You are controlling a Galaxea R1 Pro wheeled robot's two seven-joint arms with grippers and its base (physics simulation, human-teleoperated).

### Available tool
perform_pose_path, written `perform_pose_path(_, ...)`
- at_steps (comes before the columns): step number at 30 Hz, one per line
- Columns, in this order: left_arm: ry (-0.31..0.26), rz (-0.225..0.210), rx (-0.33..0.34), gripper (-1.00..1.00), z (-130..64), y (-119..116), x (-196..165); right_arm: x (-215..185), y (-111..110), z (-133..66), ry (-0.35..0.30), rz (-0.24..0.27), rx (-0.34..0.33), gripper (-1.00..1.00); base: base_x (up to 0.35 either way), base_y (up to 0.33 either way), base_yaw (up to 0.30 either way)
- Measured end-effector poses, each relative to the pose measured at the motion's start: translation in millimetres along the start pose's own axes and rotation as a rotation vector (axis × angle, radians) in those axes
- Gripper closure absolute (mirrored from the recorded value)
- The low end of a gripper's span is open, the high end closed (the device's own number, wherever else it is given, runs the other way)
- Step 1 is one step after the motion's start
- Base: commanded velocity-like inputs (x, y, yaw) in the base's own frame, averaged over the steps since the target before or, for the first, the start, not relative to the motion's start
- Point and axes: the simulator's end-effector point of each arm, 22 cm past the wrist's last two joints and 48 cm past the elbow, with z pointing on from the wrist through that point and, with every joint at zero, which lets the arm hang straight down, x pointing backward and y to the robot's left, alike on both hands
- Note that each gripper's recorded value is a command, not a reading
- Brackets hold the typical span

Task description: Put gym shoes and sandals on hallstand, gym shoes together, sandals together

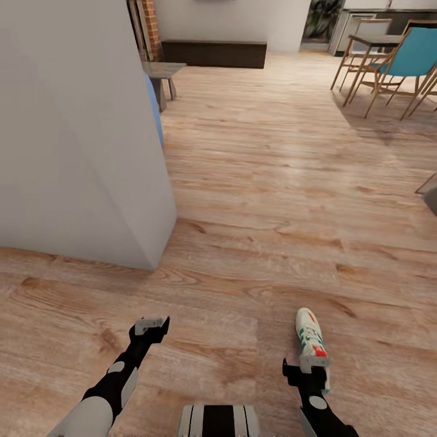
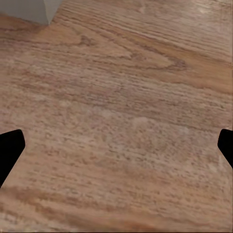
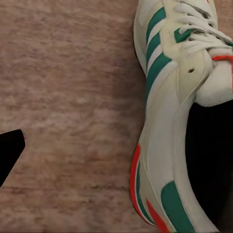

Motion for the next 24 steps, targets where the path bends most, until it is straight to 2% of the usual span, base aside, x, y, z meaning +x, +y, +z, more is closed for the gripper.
perform_pose_path(7,0.014,0.005,0.004,-1.0,1.2,-0.6,8.4,5.7,-0.6,1.8,0.004,-0.003,0.001,-1.0,0.0,0.0,0.114)
perform_pose_path(15,0.019,0.004,0.004,-1.0,1.0,-0.6,11.7,5.5,-0.8,1.9,-0.005,-0.001,0.002,-1.0,0.0,0.0,0.019)
perform_pose_path(24,0.021,0.003,0.005,-1.0,0.7,-1.4,13.0,5.7,-0.9,1.9,-0.006,-0.001,0.002,-1.0,0.0,0.0,-0.161)
